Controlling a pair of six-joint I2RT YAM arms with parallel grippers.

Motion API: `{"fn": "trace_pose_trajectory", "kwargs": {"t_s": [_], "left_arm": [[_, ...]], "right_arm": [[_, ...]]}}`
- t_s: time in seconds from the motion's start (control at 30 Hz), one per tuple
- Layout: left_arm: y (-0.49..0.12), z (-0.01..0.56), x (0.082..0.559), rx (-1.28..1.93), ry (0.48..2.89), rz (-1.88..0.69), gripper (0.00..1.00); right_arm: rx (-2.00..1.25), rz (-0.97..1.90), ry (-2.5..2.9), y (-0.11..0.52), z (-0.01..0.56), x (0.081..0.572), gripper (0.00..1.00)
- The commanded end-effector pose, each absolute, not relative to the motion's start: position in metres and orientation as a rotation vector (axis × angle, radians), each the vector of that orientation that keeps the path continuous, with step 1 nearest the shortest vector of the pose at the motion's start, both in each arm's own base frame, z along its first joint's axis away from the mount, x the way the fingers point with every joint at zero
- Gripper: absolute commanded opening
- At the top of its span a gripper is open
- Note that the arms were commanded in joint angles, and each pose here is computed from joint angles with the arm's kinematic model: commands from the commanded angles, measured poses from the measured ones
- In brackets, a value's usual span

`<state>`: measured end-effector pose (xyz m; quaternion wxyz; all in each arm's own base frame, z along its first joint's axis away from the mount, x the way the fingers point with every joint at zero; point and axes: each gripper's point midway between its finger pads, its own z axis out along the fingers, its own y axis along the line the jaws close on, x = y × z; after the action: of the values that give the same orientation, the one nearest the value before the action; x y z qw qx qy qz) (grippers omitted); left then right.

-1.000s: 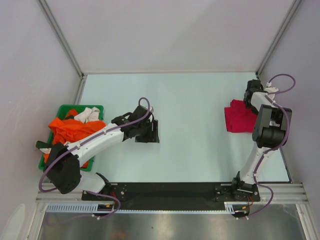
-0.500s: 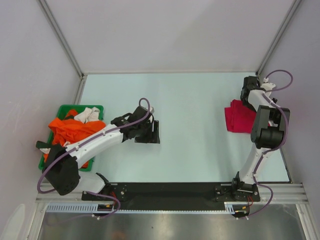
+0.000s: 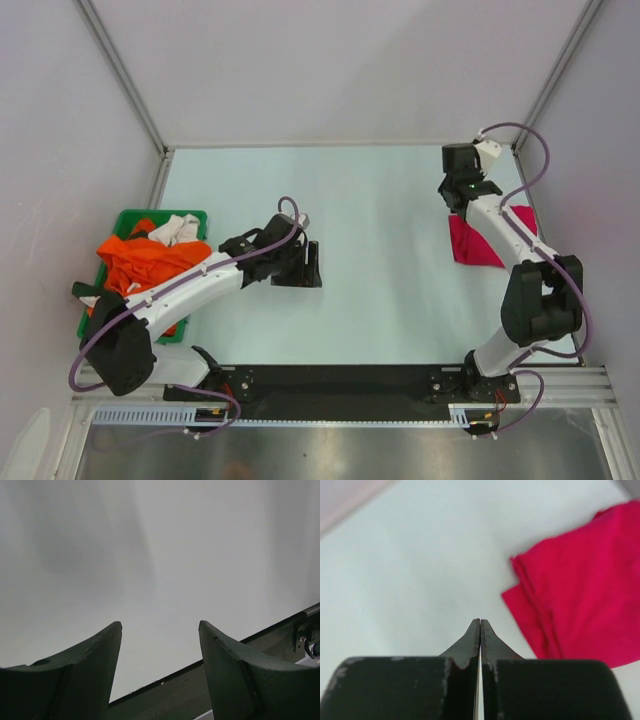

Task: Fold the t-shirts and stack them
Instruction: Put the neatly folded tshirt into the corner of the board with the right arm

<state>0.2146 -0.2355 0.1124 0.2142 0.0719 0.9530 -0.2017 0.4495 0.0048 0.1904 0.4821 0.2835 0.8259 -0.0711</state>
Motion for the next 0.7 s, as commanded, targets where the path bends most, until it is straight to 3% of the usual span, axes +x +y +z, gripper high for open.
{"fn": "trace_pose_trajectory", "kwargs": {"t_s": [0.0, 0.2, 0.67], "left_arm": [[-0.245, 0.124, 0.217, 0.208, 2.598, -0.625, 0.68], [-0.242, 0.121, 0.215, 0.2, 2.603, -0.616, 0.68], [-0.241, 0.119, 0.216, 0.175, 2.613, -0.601, 0.68]], "right_arm": [[0.694, -0.049, 2.188, 0.044, 0.124, 0.442, 0.0], [0.669, -0.064, 2.313, 0.059, 0.078, 0.431, 0.0], [0.798, -0.261, 2.478, 0.03, 0.016, 0.398, 0.0]]}}
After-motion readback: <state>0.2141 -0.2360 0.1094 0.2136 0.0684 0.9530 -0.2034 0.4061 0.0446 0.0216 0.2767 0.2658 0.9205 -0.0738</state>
